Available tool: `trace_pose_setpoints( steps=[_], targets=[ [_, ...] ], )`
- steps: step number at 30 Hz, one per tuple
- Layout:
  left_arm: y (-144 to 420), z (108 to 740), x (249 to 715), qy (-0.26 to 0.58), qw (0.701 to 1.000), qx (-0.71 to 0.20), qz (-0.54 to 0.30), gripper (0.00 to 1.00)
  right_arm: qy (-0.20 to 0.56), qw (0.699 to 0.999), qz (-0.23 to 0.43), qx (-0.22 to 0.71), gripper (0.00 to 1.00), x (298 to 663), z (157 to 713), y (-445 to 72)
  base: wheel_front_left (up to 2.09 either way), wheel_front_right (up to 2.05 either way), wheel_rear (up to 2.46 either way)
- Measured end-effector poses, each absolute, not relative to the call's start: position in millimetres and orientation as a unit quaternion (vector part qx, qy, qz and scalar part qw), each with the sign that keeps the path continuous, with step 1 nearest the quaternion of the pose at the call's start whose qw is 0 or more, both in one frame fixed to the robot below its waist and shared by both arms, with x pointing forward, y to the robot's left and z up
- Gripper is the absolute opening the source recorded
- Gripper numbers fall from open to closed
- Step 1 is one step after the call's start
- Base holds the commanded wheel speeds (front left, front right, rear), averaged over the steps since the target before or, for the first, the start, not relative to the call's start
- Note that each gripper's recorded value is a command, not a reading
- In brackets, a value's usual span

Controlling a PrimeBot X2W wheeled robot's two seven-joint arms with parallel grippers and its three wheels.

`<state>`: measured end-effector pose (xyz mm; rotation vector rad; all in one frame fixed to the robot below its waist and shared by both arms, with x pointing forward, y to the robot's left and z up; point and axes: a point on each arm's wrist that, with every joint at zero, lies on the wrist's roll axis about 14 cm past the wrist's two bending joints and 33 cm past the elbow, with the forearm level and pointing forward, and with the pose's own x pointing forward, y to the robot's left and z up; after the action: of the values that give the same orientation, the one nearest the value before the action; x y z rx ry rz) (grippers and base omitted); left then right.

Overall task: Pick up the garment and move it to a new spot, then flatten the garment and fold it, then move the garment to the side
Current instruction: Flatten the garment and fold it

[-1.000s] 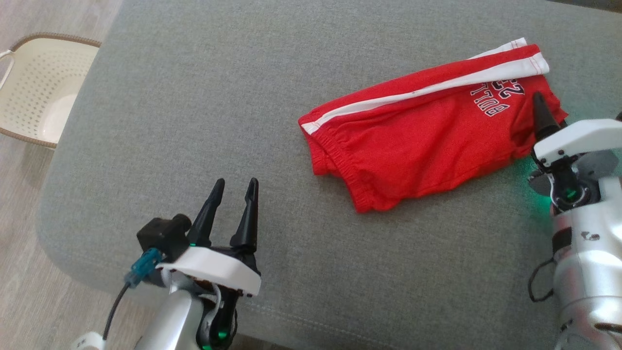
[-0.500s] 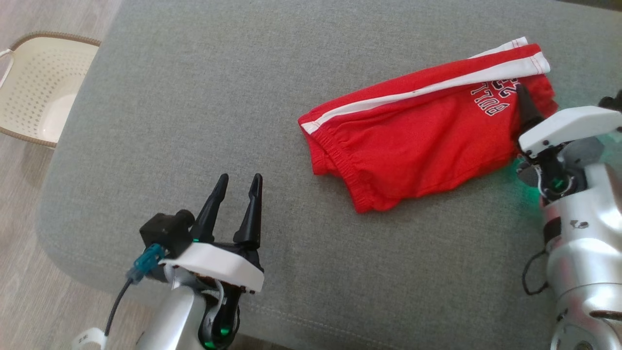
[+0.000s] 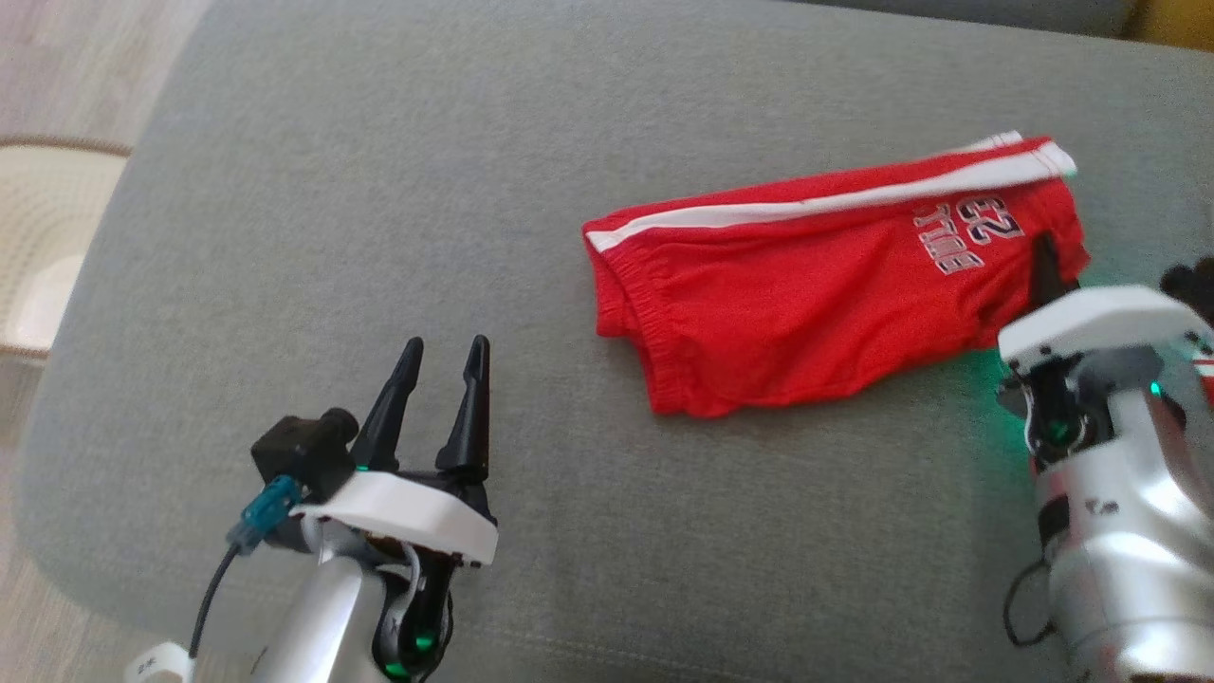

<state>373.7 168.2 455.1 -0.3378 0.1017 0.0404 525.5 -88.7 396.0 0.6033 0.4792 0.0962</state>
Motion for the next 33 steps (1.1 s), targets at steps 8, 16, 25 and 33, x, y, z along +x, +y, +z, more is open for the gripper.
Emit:
trace_pose_setpoints(
  steps=[8, 16, 25, 33],
  targets=[
    [153.5, 463.6, 377.5, 0.039, 0.984, -0.175, -0.004, 1.00, 0.187, 0.934, -0.045, 0.303, 0.00, 486.6, 395.1, -160.8, 0.00, 0.00, 0.00],
    [138.7, 466.8, 377.7, 0.037, 0.983, -0.176, -0.029, 1.00, 0.191, 0.928, -0.052, 0.317, 0.00, 453.6, 388.1, -167.2, 0.00, 0.00, 0.00],
    [144.0, 468.1, 374.0, 0.034, 0.984, -0.174, -0.022, 1.00, 0.113, 0.940, 0.052, 0.318, 0.00, 481.8, 446.7, -109.1, 0.00, 0.00, 0.00],
    [157.0, 469.7, 362.7, 0.030, 0.985, -0.172, -0.001, 1.00, 0.097, 0.915, 0.201, 0.335, 0.00, 464.2, 489.6, -16.2, 0.00, 0.00, 0.00]
  ],
)
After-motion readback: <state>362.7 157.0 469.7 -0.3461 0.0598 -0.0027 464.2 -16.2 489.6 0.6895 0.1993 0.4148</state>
